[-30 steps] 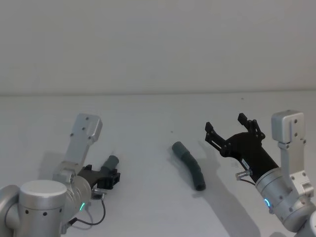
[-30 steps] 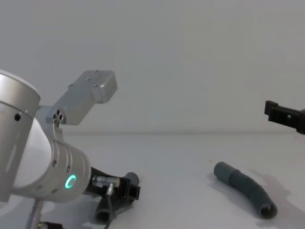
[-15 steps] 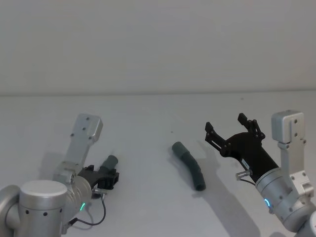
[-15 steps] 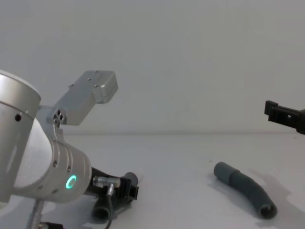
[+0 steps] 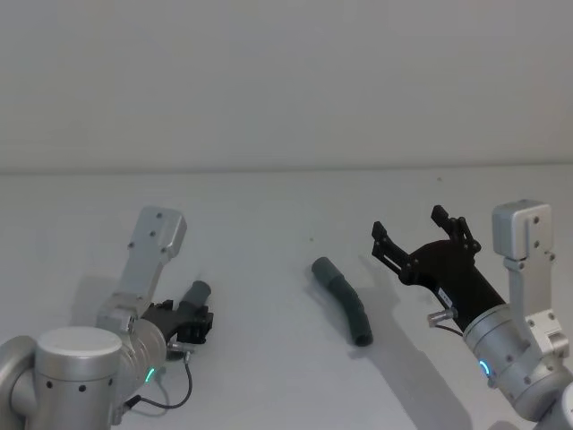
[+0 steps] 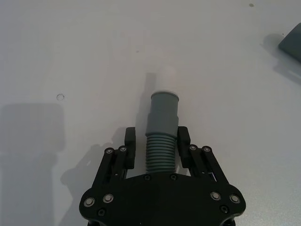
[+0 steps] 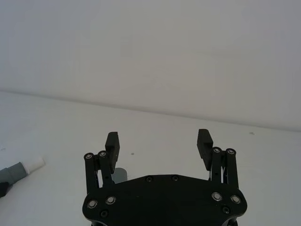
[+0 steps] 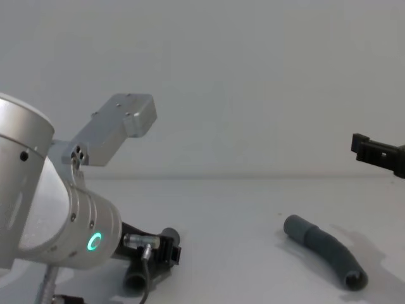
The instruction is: Use both hands to pick up one end of the pipe from the table, align the ends, and insert them.
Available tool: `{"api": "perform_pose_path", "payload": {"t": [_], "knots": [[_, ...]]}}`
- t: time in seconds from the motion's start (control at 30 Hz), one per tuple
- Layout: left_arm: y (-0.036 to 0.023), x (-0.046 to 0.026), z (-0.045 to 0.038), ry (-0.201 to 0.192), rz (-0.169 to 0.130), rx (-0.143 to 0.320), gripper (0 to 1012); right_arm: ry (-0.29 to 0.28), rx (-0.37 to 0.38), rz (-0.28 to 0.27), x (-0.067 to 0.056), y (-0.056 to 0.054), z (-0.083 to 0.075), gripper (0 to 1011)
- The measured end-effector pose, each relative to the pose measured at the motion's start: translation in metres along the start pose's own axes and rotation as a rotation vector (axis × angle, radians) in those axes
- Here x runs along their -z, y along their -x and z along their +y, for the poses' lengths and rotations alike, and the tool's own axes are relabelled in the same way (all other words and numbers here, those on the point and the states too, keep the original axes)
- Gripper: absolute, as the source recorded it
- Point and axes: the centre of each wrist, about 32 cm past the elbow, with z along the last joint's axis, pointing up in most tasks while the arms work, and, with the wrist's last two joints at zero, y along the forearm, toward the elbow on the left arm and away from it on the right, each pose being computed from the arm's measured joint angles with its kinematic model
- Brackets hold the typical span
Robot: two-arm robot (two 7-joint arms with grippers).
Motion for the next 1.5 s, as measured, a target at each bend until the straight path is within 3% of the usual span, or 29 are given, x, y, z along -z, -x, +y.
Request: {"api": "perform_pose_path", "payload": {"t": [0.83,1.5], "knots": [[0.0000,0.0000,0.0000,-0.001,0.000,0.000,341,0.000,0.000,0.000,0.0000,0.0000,0.0000,1004],[0.0000,0.0001,0.0000,-0.001,0.000,0.000,327,0.000,0.000,0.000,0.0000,0.0000,0.0000,1004]]}}
